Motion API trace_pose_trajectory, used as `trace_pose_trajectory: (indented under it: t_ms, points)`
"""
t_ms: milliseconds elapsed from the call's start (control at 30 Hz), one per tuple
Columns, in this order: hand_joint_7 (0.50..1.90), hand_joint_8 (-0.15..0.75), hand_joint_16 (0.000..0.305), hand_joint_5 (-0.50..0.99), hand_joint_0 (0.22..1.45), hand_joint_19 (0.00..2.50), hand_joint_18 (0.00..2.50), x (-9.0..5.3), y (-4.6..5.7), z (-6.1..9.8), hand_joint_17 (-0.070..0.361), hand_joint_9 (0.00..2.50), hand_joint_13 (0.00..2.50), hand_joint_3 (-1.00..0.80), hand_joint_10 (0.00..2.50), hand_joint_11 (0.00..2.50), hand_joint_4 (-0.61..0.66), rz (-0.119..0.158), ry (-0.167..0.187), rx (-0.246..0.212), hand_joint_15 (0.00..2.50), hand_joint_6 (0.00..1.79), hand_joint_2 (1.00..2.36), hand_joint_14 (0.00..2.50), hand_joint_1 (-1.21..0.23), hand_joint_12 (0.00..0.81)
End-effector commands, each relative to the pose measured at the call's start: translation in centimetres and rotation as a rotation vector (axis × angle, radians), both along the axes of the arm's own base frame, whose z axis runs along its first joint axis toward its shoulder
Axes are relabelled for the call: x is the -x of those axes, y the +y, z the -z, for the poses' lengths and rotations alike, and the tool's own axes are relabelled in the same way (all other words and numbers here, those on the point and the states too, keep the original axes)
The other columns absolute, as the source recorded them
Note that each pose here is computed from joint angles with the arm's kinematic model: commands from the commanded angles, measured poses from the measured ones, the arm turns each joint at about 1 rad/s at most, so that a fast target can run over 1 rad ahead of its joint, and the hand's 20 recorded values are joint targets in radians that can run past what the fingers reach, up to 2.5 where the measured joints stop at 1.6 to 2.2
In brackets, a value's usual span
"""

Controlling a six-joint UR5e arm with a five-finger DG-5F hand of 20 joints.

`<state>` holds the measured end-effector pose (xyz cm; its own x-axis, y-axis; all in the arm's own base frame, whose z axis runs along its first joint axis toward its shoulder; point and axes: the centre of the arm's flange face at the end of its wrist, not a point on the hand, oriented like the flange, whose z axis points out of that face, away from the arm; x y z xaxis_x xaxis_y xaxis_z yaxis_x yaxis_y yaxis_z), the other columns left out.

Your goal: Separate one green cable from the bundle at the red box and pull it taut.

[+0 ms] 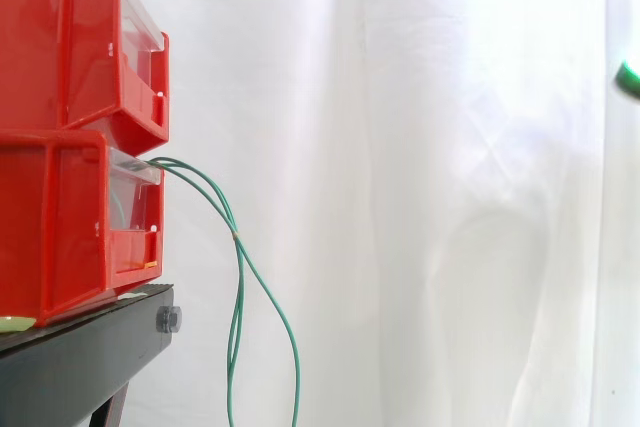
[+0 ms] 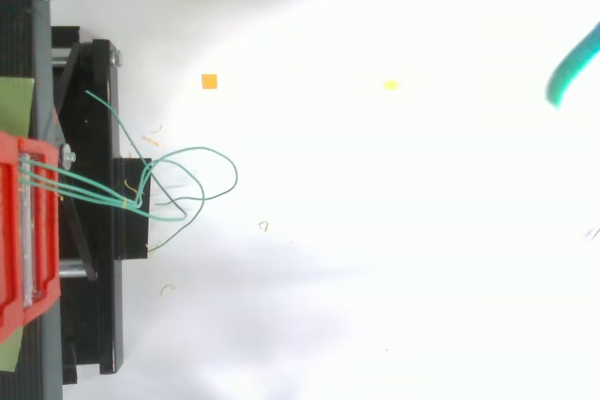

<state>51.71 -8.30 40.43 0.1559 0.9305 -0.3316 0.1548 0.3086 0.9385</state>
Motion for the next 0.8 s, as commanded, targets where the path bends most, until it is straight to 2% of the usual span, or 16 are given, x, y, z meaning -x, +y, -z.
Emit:
trace_pose_trajectory:
  t_ms: [0, 33, 67, 133, 200, 233, 300, 367, 533, 733, 767]
  points:
    - [0.65, 0.364, 0.095, -0.19, 0.35, 0.29, 1.82, -3.0, 0.0, 4.6, 0.213, 1.51, 1.39, -0.50, 0.01, 0.42, 0.24, -0.030, -0.016, -0.184, 0.42, 0.50, 1.00, 0.01, -0.41, 0.507]
    - [0.65, 0.365, 0.095, -0.19, 0.35, 0.29, 1.83, -3.3, 0.0, 5.3, 0.214, 1.51, 1.39, -0.50, 0.01, 0.41, 0.24, -0.034, -0.008, -0.195, 0.42, 0.50, 1.00, 0.01, -0.41, 0.510]
    - [0.65, 0.363, 0.094, -0.19, 0.35, 0.33, 1.89, -5.1, -0.2, 8.5, 0.211, 1.53, 1.42, -0.50, 0.01, 0.42, 0.24, -0.053, -0.001, -0.223, 0.43, 0.50, 1.00, 0.01, -0.41, 0.519]
    - [0.65, 0.366, 0.093, -0.18, 0.35, 0.33, 1.96, -6.2, -0.5, 10.4, 0.210, 1.54, 1.47, -0.50, 0.01, 0.42, 0.25, -0.062, -0.012, -0.237, 0.44, 0.50, 1.00, 0.01, -0.41, 0.524]
    - [0.65, 0.372, 0.094, -0.18, 0.35, 0.33, 2.02, -6.7, -0.6, 11.2, 0.213, 1.58, 1.50, -0.50, 0.01, 0.43, 0.26, -0.063, -0.020, -0.249, 0.44, 0.50, 1.00, 0.02, -0.41, 0.524]
    - [0.65, 0.369, 0.094, -0.18, 0.35, 0.33, 2.06, -7.4, -0.8, 11.9, 0.212, 1.61, 1.52, -0.50, 0.01, 0.44, 0.26, -0.066, -0.028, -0.270, 0.45, 0.50, 1.00, 0.02, -0.41, 0.527]
    - [0.65, 0.369, 0.093, -0.18, 0.35, 0.33, 2.09, -7.8, -0.8, 11.5, 0.210, 1.62, 1.54, -0.50, 0.02, 0.44, 0.27, -0.081, -0.040, -0.312, 0.44, 0.50, 1.00, 0.02, -0.40, 0.530]
    - [0.65, 0.373, 0.093, -0.18, 0.35, 0.33, 2.10, -8.0, -0.7, 11.3, 0.210, 1.63, 1.56, -0.50, 0.01, 0.44, 0.27, -0.083, -0.041, -0.324, 0.46, 0.50, 1.00, 0.01, -0.40, 0.532]
    - [0.65, 0.371, 0.093, -0.18, 0.35, 0.32, 2.11, -8.0, -0.8, 10.7, 0.210, 1.63, 1.56, -0.50, 0.01, 0.43, 0.27, -0.075, -0.010, -0.331, 0.44, 0.50, 1.00, 0.01, -0.41, 0.532]
    - [0.65, 0.371, 0.094, -0.18, 0.35, 0.32, 2.09, -8.9, -1.2, 8.8, 0.211, 1.62, 1.55, -0.50, 0.01, 0.43, 0.27, -0.070, -0.033, -0.324, 0.44, 0.50, 1.00, 0.01, -0.41, 0.528]
    - [0.65, 0.376, 0.093, -0.18, 0.35, 0.32, 2.09, -9.3, -1.1, 9.2, 0.209, 1.61, 1.55, -0.50, 0.01, 0.44, 0.27, -0.071, -0.027, -0.315, 0.45, 0.50, 1.00, 0.02, -0.41, 0.529]
